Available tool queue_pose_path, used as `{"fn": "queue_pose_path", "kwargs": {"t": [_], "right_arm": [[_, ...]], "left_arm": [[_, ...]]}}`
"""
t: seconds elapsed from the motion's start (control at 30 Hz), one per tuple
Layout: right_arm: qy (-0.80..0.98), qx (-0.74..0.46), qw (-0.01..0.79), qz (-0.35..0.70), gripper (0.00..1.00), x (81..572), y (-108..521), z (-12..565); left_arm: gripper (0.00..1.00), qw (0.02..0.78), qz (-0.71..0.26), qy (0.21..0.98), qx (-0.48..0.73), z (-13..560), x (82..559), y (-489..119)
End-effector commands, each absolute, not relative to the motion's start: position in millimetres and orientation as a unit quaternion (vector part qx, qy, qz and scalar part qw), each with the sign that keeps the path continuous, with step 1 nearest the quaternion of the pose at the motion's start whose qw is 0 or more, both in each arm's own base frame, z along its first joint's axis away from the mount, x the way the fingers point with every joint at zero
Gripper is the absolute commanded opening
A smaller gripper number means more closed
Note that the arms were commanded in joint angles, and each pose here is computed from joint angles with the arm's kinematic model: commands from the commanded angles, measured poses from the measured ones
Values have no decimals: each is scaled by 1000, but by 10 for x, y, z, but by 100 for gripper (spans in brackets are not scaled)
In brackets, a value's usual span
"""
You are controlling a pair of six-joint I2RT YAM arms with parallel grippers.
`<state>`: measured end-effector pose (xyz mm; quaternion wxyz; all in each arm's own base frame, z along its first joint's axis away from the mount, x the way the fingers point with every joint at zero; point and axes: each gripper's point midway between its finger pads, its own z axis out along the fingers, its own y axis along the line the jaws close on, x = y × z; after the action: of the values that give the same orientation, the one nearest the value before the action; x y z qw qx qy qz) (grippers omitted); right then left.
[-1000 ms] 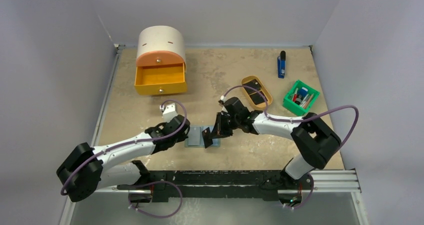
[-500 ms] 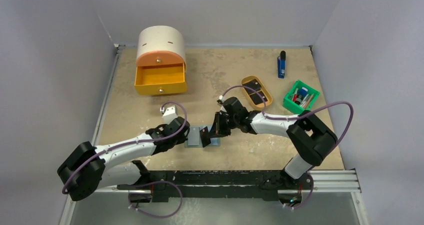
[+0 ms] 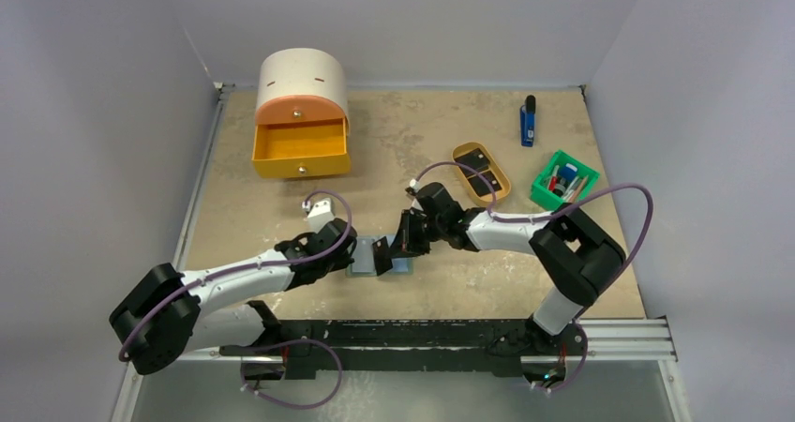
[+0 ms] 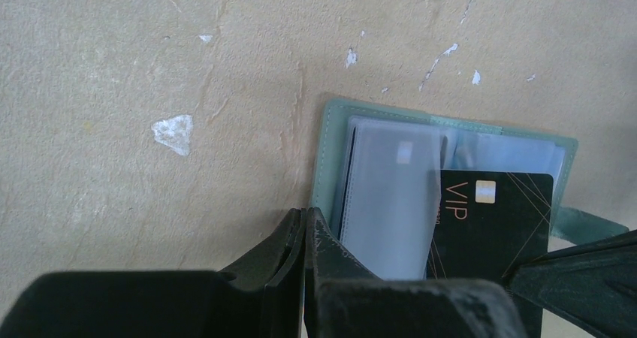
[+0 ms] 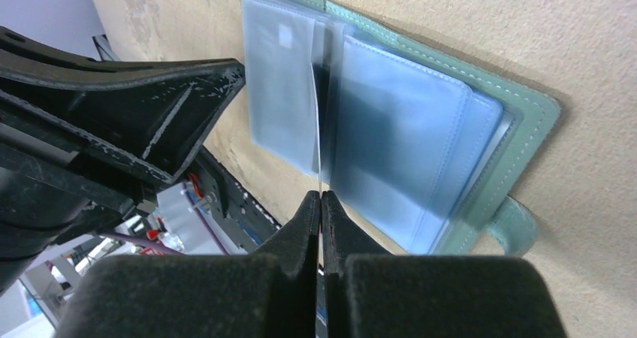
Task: Put the credit cards into the card holder
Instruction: Insert the credit card into the card holder.
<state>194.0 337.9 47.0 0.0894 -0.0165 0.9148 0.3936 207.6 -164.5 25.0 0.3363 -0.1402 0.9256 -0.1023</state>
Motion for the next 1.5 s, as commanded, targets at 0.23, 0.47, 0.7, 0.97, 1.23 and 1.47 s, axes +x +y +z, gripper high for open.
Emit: {"fn": "queue_pose_path", "kwargs": {"t": [0.23, 0.47, 0.7, 0.97, 1.23, 1.47], "right_arm": [[896, 13, 79, 436, 0, 1958, 3525, 523], [891, 35, 82, 445, 0, 2028, 3585, 486], [894, 63, 76, 436, 0, 2007, 3527, 395], [898, 93, 76, 424, 0, 2014, 3470, 305], [900, 122, 80, 411, 0, 2008, 3378, 260], [901, 133, 87, 403, 0, 2030, 3343, 260]], "left_arm": [[0, 337, -119, 922, -150, 227, 2093, -1683], [0, 336, -124, 922, -150, 226, 2084, -1698], [0, 333, -127, 922, -151, 212, 2073, -1703], [0, 333, -131, 922, -150, 213, 2068, -1711], [0, 330, -135, 922, -151, 196, 2054, -1717], [0, 329, -139, 922, -151, 196, 2050, -1732]]}}
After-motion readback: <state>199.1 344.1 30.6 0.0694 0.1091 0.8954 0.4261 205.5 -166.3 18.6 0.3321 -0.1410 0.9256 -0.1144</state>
